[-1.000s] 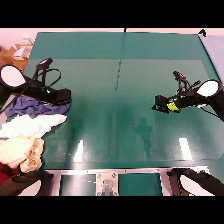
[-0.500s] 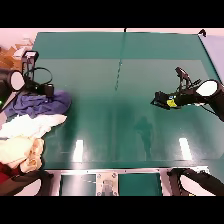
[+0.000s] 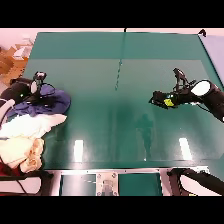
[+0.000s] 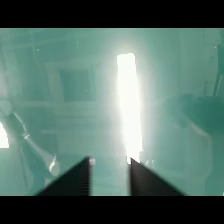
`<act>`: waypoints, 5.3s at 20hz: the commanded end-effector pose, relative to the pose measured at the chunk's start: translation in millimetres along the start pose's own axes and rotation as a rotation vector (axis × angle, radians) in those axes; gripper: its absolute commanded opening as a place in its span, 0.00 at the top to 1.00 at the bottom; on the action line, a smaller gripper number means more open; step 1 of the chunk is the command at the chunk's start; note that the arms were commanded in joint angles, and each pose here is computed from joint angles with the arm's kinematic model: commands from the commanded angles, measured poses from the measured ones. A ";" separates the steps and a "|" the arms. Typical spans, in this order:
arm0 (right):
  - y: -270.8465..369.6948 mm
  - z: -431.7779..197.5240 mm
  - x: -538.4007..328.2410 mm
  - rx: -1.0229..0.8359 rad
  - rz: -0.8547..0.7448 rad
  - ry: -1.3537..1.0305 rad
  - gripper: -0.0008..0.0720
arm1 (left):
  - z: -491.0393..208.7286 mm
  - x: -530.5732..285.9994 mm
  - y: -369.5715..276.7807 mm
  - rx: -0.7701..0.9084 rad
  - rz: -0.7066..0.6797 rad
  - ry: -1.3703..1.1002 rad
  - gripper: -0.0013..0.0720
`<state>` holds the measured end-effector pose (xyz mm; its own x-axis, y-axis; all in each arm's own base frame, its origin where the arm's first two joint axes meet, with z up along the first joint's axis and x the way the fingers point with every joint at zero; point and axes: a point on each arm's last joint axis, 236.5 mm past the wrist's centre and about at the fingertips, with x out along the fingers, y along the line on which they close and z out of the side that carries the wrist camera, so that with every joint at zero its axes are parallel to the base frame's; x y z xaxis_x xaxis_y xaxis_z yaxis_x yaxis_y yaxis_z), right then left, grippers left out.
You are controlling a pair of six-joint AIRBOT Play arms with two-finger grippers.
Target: Fold the shirts.
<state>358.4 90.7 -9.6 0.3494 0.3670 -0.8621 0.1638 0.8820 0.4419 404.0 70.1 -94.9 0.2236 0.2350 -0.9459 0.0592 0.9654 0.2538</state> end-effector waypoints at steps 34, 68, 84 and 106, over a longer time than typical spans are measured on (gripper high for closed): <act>-80.7 24.9 11.5 0.074 0.001 0.185 0.40 | -61.9 -184.2 -357.8 0.411 -0.818 0.383 0.07; 206.4 3.4 -408.4 -0.577 0.484 -0.743 0.97 | 3.1 -642.9 -106.6 0.162 -0.649 -1.219 0.94; 65.6 26.0 54.0 -0.081 0.364 0.068 0.97 | 68.4 -147.2 -197.7 0.051 -0.522 -0.300 0.94; 59.9 -119.1 94.5 0.225 0.257 0.086 0.24 | 60.4 -74.9 -209.9 0.063 -0.552 -0.162 0.94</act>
<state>274.1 209.5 -78.9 0.2393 0.6574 -0.7146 0.2359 0.6745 0.6995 438.6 -157.2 -63.2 0.3105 -0.3256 -0.8931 0.2659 0.9318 -0.2472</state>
